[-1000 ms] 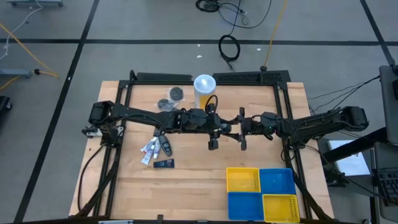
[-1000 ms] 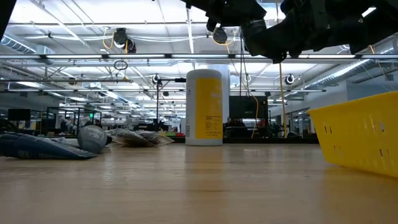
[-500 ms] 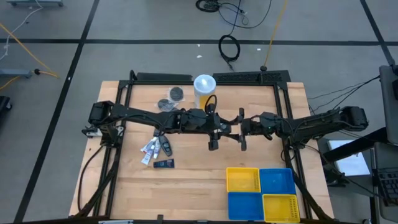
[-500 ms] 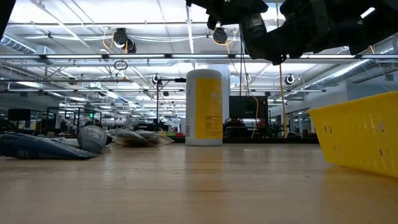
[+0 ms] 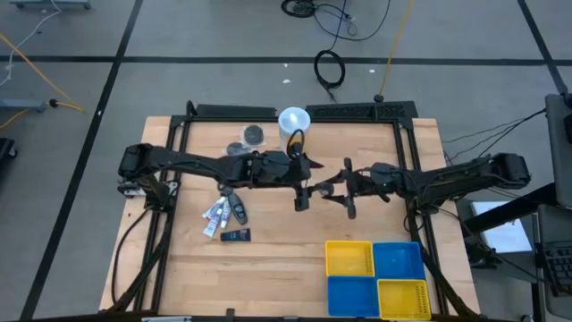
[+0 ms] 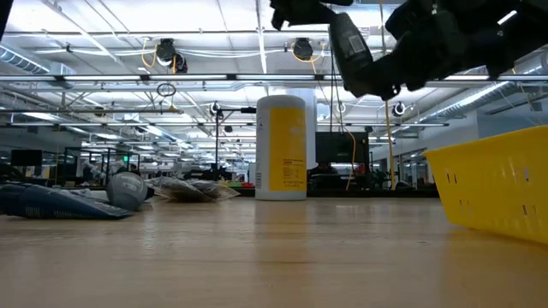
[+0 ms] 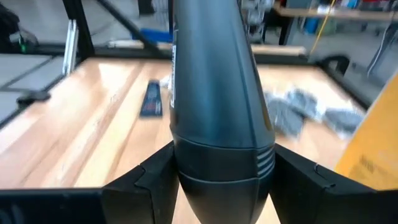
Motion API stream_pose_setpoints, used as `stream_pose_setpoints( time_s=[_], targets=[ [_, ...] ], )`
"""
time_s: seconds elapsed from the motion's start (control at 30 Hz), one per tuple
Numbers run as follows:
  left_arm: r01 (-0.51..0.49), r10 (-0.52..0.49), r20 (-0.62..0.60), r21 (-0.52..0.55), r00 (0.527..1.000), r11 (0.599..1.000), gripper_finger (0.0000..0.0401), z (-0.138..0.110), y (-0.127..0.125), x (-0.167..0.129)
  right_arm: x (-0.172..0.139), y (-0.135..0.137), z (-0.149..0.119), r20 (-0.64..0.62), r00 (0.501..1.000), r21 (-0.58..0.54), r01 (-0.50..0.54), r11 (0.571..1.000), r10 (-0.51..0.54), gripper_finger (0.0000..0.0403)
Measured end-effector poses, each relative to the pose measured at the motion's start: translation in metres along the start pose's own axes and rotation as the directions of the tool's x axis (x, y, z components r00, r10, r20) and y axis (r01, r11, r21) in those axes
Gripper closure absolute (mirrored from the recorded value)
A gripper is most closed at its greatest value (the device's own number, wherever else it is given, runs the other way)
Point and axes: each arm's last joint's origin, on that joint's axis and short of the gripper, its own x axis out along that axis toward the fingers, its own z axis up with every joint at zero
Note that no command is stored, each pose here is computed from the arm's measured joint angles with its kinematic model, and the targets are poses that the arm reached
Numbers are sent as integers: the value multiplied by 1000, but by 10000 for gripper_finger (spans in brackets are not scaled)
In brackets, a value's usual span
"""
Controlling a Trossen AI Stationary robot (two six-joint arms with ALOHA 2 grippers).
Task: Pick & Place Travel size toiletries
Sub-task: Put the bottom deodorant into the top blue basket
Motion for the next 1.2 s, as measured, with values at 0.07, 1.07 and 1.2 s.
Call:
stream_pose_setpoints(
  time_s=[0.07, 1.07, 1.2],
  targets=[
    [-5, 4, -25, -2, 1000, 1000, 142, 1, 1, -5, -5, 0, -2, -43, 999, 26, 0, 1000, 2, 210],
    [-23, 12, -153, -70, 988, 997, 146, -2, 4, -23, -104, 101, 1, -798, 466, 465, 70, 883, 383, 210],
    [-23, 12, -152, -70, 988, 997, 146, -2, 4, -23, -108, 114, -4, -824, 378, 502, 144, 853, 422, 210]
  ],
)
